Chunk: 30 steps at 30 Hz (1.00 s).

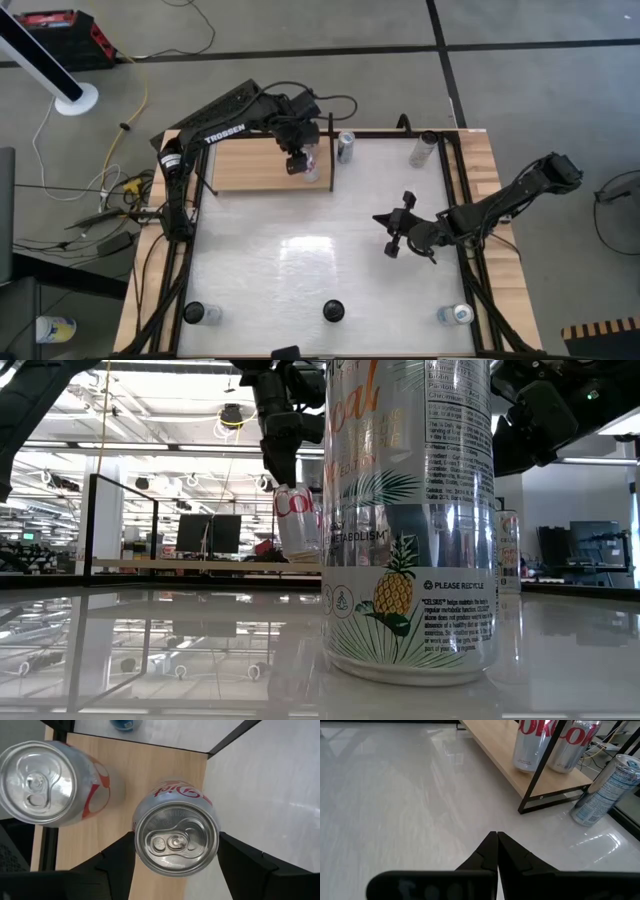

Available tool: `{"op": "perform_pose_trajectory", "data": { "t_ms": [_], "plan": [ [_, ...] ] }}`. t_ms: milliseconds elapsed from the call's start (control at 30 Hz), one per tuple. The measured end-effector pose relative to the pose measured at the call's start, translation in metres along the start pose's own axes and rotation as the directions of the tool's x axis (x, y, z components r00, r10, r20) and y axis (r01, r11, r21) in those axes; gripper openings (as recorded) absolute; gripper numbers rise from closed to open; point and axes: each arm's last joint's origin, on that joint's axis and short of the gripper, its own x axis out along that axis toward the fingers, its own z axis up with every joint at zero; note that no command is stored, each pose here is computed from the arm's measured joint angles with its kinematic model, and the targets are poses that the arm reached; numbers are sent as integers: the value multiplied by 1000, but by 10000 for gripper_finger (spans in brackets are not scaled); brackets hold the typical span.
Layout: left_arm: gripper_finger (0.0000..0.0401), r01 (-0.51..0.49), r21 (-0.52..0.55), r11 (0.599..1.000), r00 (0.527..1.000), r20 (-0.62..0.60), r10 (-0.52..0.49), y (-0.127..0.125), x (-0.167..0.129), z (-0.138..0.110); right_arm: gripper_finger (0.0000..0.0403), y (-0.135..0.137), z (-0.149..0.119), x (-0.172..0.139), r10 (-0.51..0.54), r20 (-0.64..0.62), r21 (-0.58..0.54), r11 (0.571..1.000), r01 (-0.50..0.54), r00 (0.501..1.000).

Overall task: Place canned beverage on shelf
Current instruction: Put the left white soda can on the shelf

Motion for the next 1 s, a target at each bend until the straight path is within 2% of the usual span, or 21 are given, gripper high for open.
{"op": "perform_pose_trajectory", "data": {
  "t_ms": [433,633,1000],
  "plan": [
    [228,5,7,1000,1000,-15,-5,-4,2,-1,27,0,0,0,0,1,1,1000,0,1000],
    [252,3,0,1000,1000,-10,-3,-4,2,0,27,0,0,0,0,1,2,1000,0,1000],
    [259,-3,-19,1000,1000,29,4,-3,1,3,27,1,0,0,19,-5,2,1000,-19,1000]
  ]
}}
